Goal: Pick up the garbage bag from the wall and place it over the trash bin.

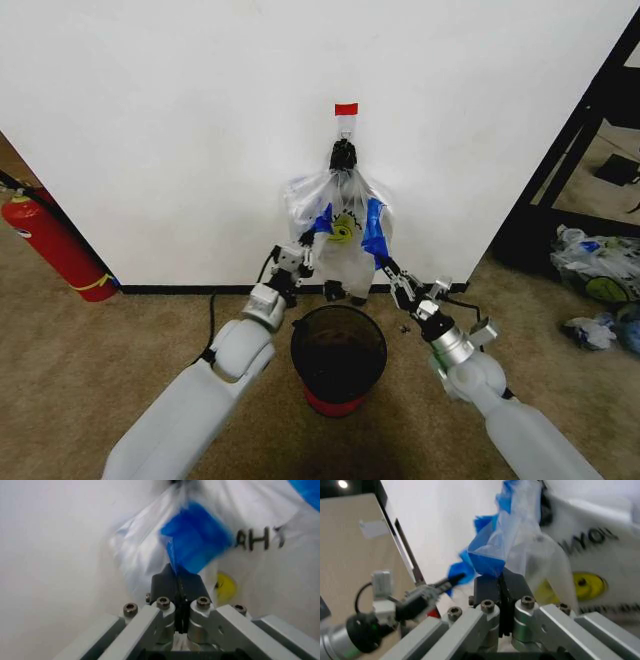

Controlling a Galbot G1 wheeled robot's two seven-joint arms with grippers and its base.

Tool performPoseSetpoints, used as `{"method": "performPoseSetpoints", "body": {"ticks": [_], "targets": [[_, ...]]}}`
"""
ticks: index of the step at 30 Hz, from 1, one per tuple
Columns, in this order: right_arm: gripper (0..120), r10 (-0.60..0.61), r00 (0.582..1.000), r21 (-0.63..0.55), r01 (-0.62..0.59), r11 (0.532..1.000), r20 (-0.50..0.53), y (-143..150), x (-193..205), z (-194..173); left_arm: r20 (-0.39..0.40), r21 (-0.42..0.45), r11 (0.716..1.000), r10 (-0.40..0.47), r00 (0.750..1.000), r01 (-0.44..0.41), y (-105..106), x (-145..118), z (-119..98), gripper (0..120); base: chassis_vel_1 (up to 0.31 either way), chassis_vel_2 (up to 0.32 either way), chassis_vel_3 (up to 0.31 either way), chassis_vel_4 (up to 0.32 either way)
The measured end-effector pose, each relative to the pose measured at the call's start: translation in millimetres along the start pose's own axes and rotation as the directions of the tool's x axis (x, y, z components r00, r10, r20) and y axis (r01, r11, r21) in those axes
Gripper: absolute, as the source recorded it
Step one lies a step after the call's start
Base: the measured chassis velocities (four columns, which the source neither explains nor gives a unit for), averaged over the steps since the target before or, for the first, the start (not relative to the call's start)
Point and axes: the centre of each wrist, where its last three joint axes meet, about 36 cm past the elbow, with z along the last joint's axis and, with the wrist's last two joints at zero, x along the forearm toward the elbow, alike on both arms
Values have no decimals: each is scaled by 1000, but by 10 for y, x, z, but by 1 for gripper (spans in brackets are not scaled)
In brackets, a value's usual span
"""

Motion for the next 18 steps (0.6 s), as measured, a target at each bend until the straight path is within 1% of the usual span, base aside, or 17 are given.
{"method": "performPoseSetpoints", "body": {"ticks": [1, 2, 3, 4, 8, 13, 18], "targets": [[0, -2, 1000, 3, 2, 1000, -14, -4, 87, 47, -15, 11, 1000, -11, 1000, 11, -7, 123, 38, 0, 0, 0, 0, 0], [0, -2, 1000, 3, 2, 1000, -14, -4, 87, 47, -15, 11, 1000, -11, 1000, 11, -7, 123, 38, 0, 0, 0, 0, 0], [0, -2, 1000, 4, 2, 1000, -22, -3, 142, 76, -23, 18, 1000, -15, 1000, 15, -20, 182, 59, 0, 0, 0, 0, 0], [0, -2, 999, 5, 2, 1000, -37, 12, 270, 145, -42, 35, 999, -19, 999, 20, -65, 314, 102, 0, 0, 0, 0, 0], [0, -5, 999, -5, 4, 1000, -54, 124, 523, 251, -60, 70, 997, -14, 998, 18, -179, 571, 112, 0, 0, 0, 0, 0], [0, -16, 998, -2, 15, 1000, -53, 261, 661, 229, -55, 80, 997, -7, 998, 12, -247, 720, 42, 0, 0, 0, 0, 0], [0, -17, 998, 18, 18, 1000, -57, 312, 770, 218, -51, 71, 997, -12, 999, 16, -234, 837, 16, 0, 0, 0, 0, 0]]}}
